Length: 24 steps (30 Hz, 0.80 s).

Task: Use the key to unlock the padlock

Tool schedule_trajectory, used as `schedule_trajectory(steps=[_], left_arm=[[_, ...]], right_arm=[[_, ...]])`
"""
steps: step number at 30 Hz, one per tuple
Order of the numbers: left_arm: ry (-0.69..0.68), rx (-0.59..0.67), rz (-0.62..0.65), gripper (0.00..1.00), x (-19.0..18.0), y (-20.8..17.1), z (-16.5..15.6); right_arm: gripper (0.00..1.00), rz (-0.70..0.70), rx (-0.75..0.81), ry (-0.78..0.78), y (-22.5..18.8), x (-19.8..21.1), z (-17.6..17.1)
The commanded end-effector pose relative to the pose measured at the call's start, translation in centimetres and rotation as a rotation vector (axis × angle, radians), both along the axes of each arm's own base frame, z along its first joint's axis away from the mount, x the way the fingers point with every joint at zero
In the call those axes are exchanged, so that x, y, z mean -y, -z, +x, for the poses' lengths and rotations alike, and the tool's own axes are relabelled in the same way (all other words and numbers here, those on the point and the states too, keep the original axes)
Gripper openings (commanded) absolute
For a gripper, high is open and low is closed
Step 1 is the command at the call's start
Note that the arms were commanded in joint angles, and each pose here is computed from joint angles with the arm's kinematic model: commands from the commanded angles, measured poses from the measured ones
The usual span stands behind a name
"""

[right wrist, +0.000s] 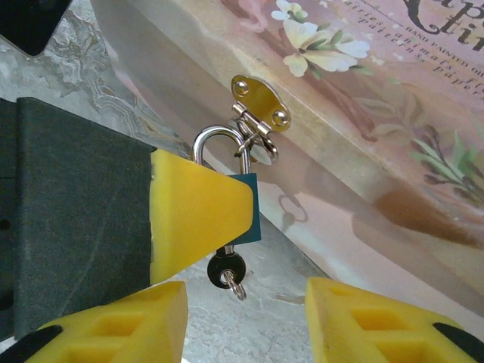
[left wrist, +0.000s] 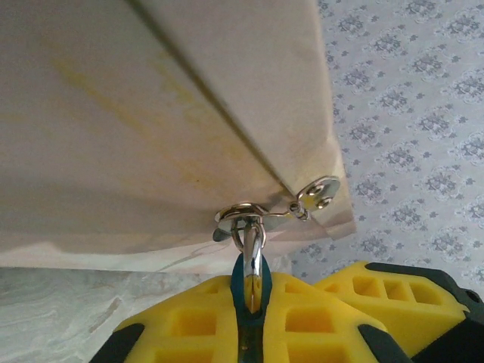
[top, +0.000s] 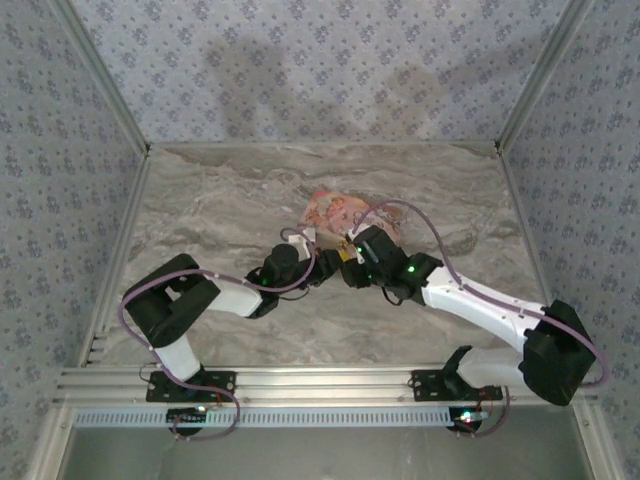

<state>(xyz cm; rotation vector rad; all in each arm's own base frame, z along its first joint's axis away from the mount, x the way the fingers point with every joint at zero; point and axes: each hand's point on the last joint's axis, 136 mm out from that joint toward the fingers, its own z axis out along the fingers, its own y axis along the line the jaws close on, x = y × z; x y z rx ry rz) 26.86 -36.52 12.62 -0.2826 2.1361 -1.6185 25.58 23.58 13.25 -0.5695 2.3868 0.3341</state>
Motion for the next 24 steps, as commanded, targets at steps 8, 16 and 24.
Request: schedule_trajectory(steps=[8,16,24], left_arm=[[0.035,0.105,-0.112,0.00,0.8,-5.1,0.0],[0.031,0.107,-0.121,0.00,0.6,-5.2,0.1],[0.028,0.107,-0.127,0.00,0.3,-5.4,0.3]], right_arm=[[0.45,-0.051,0.038,-0.047,0.0,-1.4,0.8],[0.41,-0.044,0.087,-0.047,-0.7,-1.6,0.3],[0.41,-0.038,0.128,-0.040,-1.2,-0.8,-1.1]])
